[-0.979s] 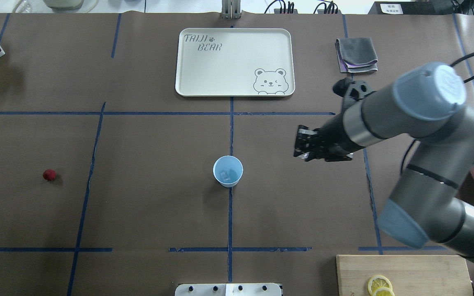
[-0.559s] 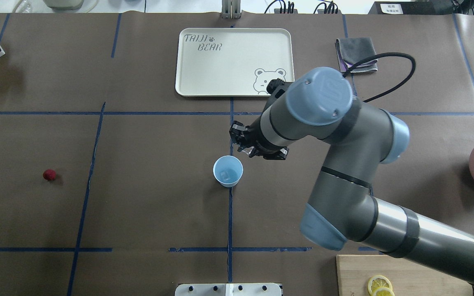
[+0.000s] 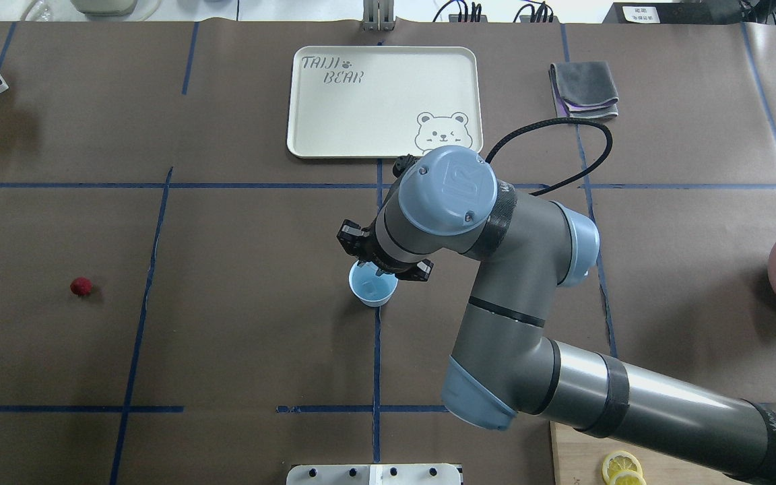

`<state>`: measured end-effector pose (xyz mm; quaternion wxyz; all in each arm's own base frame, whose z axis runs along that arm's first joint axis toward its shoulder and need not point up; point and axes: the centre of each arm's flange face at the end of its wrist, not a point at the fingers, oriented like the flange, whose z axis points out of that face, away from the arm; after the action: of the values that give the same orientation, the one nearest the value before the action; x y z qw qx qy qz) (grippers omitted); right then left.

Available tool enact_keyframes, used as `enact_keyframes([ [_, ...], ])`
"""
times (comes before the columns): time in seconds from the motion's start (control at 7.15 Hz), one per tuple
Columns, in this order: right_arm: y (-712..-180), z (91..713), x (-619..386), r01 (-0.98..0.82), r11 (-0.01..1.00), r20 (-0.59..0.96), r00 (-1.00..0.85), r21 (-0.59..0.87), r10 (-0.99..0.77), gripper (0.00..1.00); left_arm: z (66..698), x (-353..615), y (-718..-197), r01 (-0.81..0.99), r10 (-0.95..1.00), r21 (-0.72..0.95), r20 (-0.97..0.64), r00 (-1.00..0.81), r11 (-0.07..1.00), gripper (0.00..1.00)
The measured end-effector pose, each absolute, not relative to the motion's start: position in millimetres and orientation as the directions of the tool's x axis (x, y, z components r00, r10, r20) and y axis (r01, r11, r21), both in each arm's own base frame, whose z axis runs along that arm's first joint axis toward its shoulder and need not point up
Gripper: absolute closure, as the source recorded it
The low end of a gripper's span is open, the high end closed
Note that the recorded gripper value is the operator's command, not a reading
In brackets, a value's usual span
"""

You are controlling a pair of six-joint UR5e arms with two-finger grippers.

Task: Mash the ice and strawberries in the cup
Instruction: 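Open the right gripper to drop the ice cube into the cup, then move the right gripper back over the pink bowl of ice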

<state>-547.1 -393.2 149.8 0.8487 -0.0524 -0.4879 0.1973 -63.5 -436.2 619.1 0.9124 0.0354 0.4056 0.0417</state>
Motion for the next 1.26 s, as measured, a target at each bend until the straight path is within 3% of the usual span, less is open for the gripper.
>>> enact_keyframes([
  [0.14,-391,152,-549,-0.282,0.917,0.805,0.451,-0.283,0.387,0.01,619,-63,-436,-0.047,0.105,0.098,-0.737,0.667,0.994,0.00],
  [0.7,-392,163,-531,-0.291,0.915,0.804,0.449,-0.281,0.389,0.01,619,-63,-436,-0.047,0.105,0.099,-0.737,0.667,0.994,0.00],
  [0.98,-410,222,-437,-0.277,0.927,0.805,0.471,-0.254,0.361,0.01,618,-63,-436,-0.047,0.106,0.100,-0.737,0.667,0.994,0.00],
  [1.26,-441,324,-318,-0.217,0.964,0.780,0.573,-0.154,0.253,0.01,618,-63,-436,-0.047,0.106,0.100,-0.737,0.667,0.994,0.00],
])
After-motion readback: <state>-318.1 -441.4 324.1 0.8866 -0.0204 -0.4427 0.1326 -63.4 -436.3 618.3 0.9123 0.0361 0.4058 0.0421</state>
